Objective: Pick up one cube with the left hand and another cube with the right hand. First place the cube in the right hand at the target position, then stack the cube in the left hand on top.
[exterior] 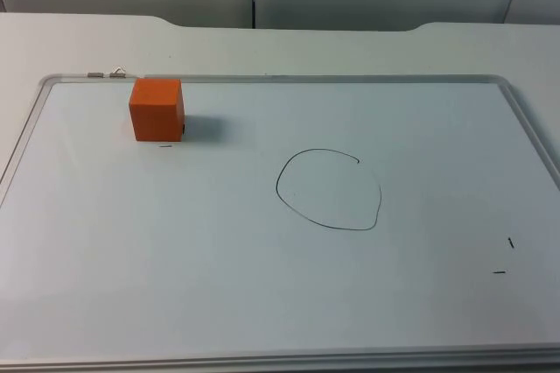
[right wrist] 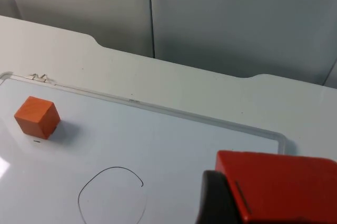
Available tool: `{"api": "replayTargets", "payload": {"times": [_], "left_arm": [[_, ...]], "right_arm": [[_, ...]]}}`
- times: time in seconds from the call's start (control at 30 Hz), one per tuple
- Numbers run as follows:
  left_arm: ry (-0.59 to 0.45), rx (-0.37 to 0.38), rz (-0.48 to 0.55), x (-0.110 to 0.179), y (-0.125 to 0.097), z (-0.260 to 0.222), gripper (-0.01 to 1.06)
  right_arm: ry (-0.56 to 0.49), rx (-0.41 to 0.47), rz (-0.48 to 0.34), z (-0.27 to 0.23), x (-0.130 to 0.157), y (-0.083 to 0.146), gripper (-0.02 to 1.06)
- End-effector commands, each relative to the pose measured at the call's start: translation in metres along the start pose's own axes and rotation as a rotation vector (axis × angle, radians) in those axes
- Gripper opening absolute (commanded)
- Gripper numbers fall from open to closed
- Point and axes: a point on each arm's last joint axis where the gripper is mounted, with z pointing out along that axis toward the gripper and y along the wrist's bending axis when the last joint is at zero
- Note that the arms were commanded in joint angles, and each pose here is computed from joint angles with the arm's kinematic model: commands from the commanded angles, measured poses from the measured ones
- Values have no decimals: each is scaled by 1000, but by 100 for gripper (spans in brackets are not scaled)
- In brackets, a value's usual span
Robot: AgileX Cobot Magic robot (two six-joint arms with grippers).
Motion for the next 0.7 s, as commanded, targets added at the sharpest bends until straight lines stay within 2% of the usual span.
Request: {"api": "replayTargets", "payload": {"times": [0.0, 0.17, 0.37, 0.67], "left_arm": [[-10, 11, -12, -10, 4, 10, 105], [-13, 1, -18, -24, 12, 43, 105], [-13, 9, -10, -24, -4, 103, 105], [112, -8, -71, -6, -9, 184, 105]], "right_arm": [[-26, -7, -6, -1, -2, 1, 0], [-31, -7, -6, -1, -3, 1, 0], [-31, -7, -6, -1, -3, 1, 0], [-31, -7, -6, -1, -3, 1, 0]]}}
